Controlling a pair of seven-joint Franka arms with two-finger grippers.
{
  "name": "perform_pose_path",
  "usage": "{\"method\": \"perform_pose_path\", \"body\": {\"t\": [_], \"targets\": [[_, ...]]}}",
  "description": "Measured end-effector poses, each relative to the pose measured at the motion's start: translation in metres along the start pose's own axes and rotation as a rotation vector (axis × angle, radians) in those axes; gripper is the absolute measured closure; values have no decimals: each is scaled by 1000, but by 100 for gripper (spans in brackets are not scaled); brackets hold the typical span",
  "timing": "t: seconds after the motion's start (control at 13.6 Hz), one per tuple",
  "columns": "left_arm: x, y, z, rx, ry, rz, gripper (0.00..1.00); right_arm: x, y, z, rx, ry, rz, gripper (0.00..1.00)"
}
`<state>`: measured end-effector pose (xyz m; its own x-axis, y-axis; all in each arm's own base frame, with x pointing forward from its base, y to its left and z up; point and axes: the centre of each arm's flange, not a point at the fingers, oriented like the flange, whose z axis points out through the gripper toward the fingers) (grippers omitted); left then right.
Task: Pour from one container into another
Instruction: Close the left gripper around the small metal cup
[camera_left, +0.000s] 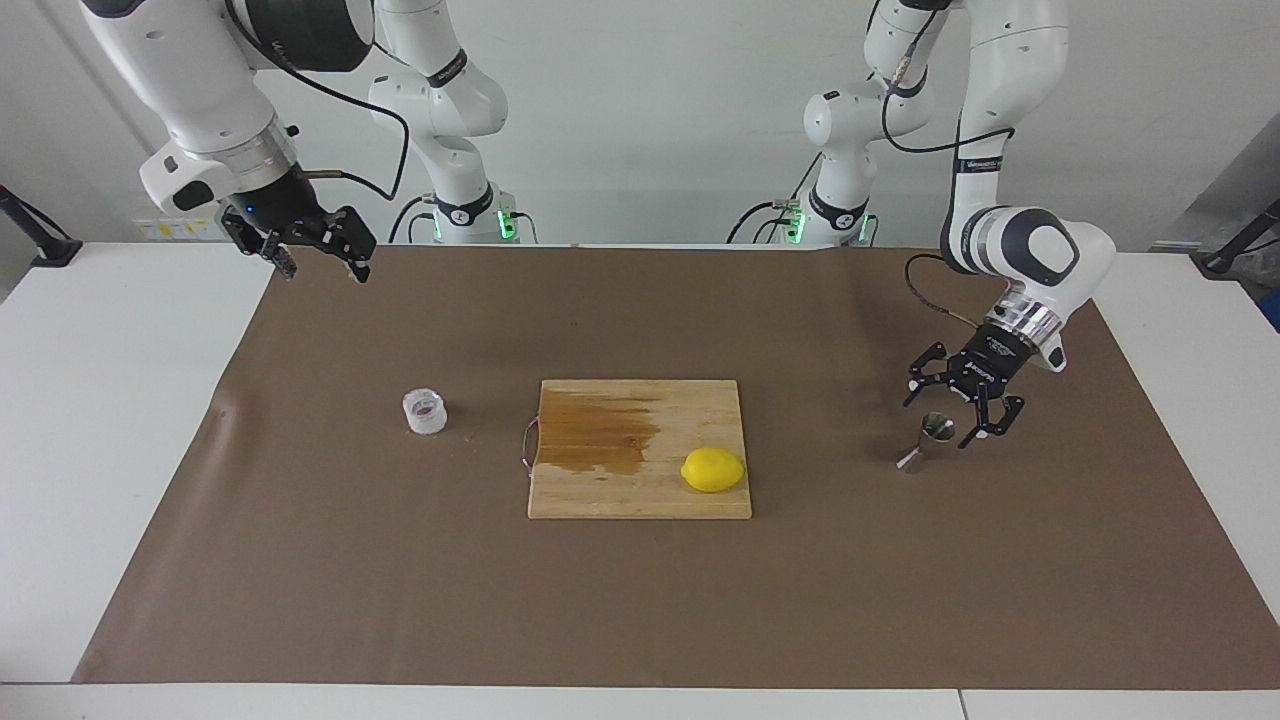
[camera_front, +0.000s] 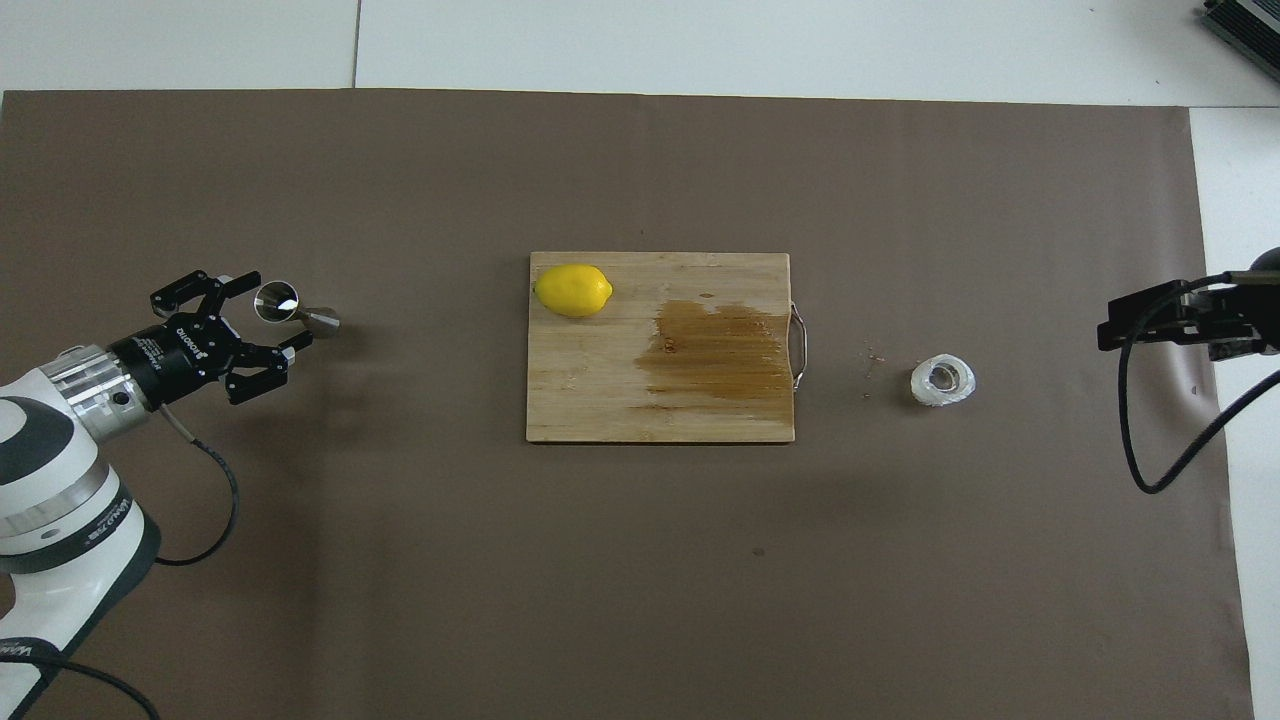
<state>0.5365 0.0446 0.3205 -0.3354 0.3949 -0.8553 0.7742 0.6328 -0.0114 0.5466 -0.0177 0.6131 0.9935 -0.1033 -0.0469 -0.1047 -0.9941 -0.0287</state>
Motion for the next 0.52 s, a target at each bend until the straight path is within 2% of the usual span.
{"method": "perform_pose_path", "body": {"t": [0.52], "targets": [[4,0,7,8,3,14,0,0,0,0,0,0,0,0]]}}
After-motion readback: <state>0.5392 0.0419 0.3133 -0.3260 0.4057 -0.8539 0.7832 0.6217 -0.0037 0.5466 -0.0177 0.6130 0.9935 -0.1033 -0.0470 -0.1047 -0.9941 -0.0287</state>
